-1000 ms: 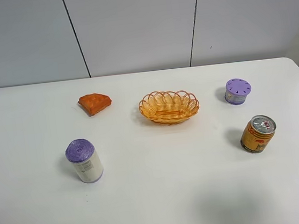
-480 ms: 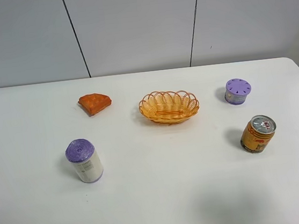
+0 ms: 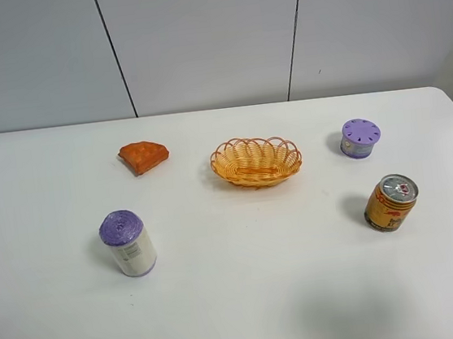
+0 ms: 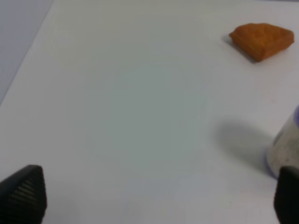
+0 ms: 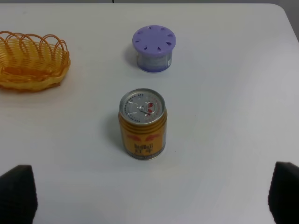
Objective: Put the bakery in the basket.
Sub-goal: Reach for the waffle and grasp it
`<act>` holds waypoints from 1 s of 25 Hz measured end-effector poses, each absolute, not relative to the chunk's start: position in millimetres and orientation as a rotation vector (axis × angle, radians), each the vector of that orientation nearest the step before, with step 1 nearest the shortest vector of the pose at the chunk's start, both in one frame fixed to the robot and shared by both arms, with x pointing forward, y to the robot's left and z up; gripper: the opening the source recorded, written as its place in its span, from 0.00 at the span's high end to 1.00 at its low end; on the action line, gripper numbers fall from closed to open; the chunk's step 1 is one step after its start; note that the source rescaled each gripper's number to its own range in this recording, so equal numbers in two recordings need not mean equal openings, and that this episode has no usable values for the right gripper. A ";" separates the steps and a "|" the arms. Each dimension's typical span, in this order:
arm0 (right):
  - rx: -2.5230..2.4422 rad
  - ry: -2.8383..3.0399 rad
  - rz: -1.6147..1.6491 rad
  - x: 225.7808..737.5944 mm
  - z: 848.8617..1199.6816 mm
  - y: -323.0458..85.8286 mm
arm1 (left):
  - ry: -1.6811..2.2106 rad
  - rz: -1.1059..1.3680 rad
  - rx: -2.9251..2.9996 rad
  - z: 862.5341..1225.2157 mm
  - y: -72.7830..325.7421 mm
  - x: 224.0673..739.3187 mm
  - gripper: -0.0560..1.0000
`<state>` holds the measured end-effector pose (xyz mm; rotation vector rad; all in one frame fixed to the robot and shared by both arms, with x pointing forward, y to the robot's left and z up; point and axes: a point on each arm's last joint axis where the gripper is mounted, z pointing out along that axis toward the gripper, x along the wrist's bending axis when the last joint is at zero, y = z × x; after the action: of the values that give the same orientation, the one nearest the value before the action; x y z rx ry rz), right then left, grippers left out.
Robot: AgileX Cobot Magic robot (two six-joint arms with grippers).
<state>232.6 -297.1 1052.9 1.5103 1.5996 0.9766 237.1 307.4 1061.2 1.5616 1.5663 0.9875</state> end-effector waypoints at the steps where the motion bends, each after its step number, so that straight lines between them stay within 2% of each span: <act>1: 1.510 1.600 0.977 232.6 1052.9 -297.1 | 1.571 0.984 1.566 1065.9 307.4 239.0 0.00; 13: 1.510 1.600 0.977 232.6 1052.9 -297.1 | 1.573 0.970 1.641 1124.0 304.9 300.4 0.00; 25: 1.510 1.600 0.977 232.6 1052.9 -297.1 | 1.474 0.960 1.932 1154.0 295.9 396.2 0.00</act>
<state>232.6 -297.1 1052.9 1.5103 1.5996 0.9766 396.2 295.9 1154.0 1.9323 1.4736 0.9601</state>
